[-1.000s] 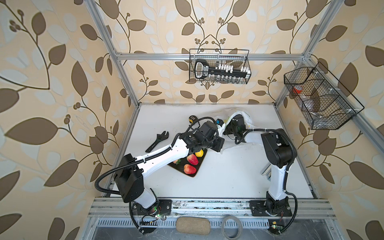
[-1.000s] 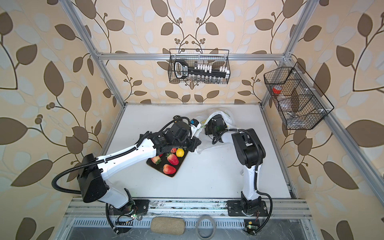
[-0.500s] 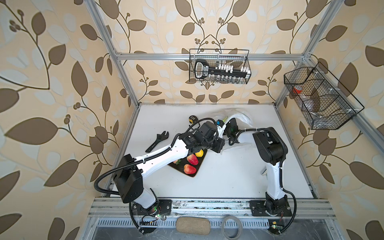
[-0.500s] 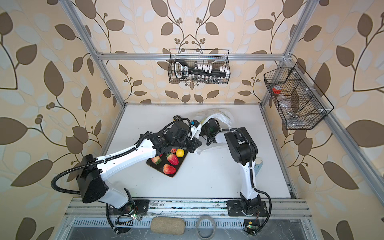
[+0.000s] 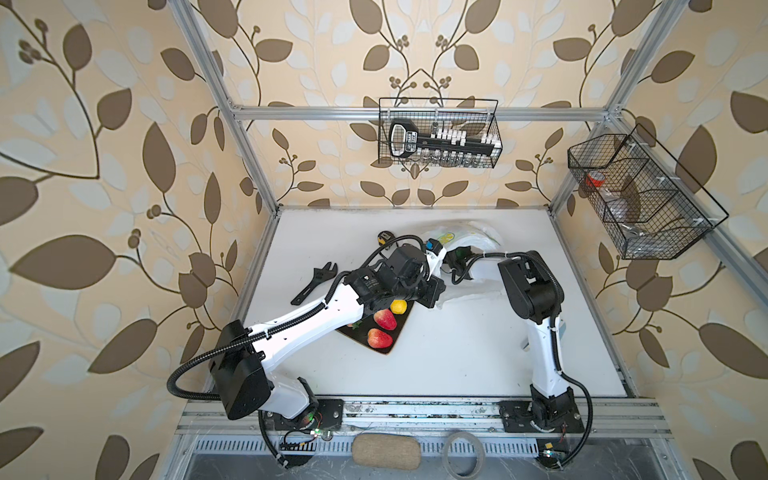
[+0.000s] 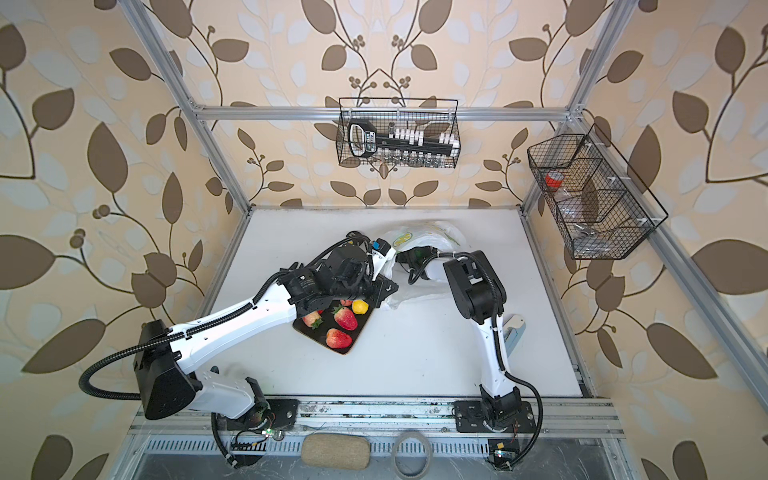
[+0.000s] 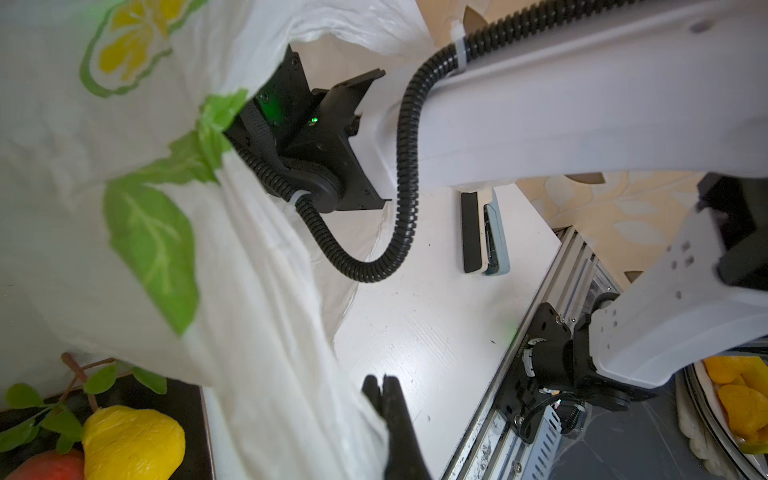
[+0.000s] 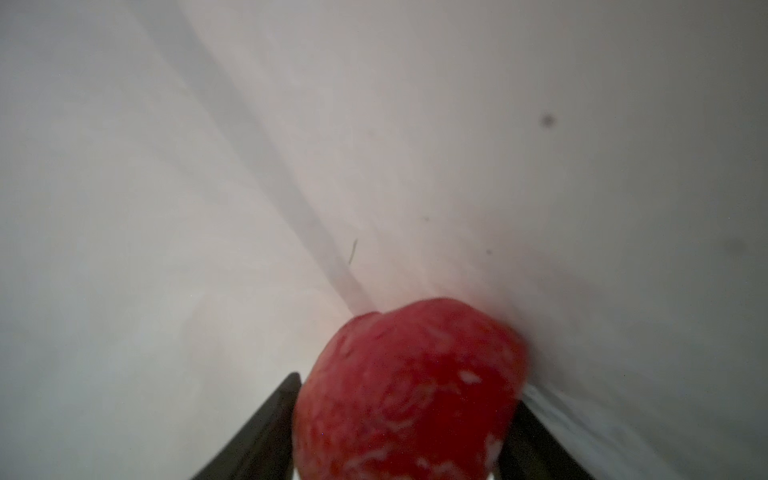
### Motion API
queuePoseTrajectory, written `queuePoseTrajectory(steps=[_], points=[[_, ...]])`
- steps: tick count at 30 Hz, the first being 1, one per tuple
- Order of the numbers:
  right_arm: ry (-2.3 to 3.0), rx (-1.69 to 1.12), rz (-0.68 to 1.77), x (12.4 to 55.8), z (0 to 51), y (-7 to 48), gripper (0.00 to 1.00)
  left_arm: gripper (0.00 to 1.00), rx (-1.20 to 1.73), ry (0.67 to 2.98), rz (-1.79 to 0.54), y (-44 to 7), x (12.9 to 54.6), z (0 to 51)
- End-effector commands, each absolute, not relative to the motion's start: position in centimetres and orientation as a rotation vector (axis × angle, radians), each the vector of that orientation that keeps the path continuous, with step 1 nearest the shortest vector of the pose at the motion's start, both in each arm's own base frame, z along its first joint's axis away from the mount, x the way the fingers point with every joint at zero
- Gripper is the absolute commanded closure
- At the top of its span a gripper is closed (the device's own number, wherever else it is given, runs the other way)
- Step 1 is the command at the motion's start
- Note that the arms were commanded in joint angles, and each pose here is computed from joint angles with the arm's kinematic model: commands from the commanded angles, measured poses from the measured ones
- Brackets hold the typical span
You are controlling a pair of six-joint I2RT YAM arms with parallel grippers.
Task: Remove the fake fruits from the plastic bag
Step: 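Close the right gripper on the red strawberry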
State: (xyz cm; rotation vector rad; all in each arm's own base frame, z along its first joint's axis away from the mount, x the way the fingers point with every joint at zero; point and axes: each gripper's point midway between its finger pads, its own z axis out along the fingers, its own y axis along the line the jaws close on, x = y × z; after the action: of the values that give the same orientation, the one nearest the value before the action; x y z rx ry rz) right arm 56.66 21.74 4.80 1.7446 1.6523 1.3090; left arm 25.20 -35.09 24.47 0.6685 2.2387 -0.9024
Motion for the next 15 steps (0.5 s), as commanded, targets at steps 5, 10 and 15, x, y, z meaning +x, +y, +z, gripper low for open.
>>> queuePoseTrajectory(steps=[5,10,15], points=[[1.675,1.745,1.225,56.0,3.5,21.0,0.50,1.00,0.679,2.205,-0.900,-34.7,24.5,25.4],[1.736,1.611,1.222,55.3,5.5,20.6,0.54,1.00,0.624,2.198,-0.841,-34.2,25.6,25.5],[1.824,1.456,1.206,53.6,7.3,20.3,0.55,1.00,0.558,2.189,-0.771,-33.8,27.1,25.5]])
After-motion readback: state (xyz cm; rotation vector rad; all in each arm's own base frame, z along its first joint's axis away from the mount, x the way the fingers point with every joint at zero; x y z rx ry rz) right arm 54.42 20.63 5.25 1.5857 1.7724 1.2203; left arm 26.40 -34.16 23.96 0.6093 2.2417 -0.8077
